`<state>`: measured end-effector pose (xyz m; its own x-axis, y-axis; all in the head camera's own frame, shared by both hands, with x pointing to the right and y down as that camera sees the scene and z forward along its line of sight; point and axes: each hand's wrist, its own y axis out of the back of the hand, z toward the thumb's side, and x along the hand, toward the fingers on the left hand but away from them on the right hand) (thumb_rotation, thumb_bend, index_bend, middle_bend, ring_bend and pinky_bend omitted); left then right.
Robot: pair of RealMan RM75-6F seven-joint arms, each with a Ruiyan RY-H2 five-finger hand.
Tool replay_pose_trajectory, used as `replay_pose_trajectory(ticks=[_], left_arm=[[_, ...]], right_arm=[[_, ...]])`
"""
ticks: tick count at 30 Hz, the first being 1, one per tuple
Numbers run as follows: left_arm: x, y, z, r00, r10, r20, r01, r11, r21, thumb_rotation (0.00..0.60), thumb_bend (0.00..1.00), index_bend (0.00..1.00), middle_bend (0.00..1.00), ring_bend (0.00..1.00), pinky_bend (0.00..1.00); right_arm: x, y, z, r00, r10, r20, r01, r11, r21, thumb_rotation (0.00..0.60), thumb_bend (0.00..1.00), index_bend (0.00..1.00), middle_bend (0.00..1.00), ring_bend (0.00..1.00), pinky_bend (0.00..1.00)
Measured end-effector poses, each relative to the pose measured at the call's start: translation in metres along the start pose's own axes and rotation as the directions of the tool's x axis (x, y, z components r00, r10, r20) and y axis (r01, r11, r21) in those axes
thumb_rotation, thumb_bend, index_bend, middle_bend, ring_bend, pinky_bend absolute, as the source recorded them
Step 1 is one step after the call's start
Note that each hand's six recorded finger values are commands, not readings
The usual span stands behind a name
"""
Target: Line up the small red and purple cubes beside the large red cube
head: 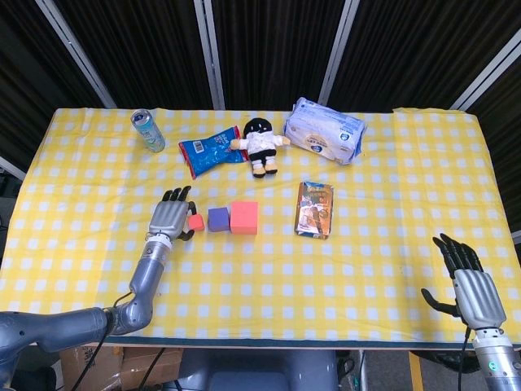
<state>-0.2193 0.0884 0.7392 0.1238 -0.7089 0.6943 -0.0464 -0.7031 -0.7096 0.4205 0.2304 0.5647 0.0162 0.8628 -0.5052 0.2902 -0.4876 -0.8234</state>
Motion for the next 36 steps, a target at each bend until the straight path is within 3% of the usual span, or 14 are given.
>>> replay_pose_trajectory(ticks=[36], left_arm=[[0.01, -0.001, 0.022, 0.998, -0.018, 0.054, 0.017, 1.0, 0.016, 0.6, 0.37, 0.41, 0.0, 0.0, 0.0]], right_arm=[[0.0, 0.001, 0.0, 1.0, -0.004, -0.001, 0.004, 1.0, -0.002, 0.6, 0.34, 0.0, 0.0, 0.0, 0.0]])
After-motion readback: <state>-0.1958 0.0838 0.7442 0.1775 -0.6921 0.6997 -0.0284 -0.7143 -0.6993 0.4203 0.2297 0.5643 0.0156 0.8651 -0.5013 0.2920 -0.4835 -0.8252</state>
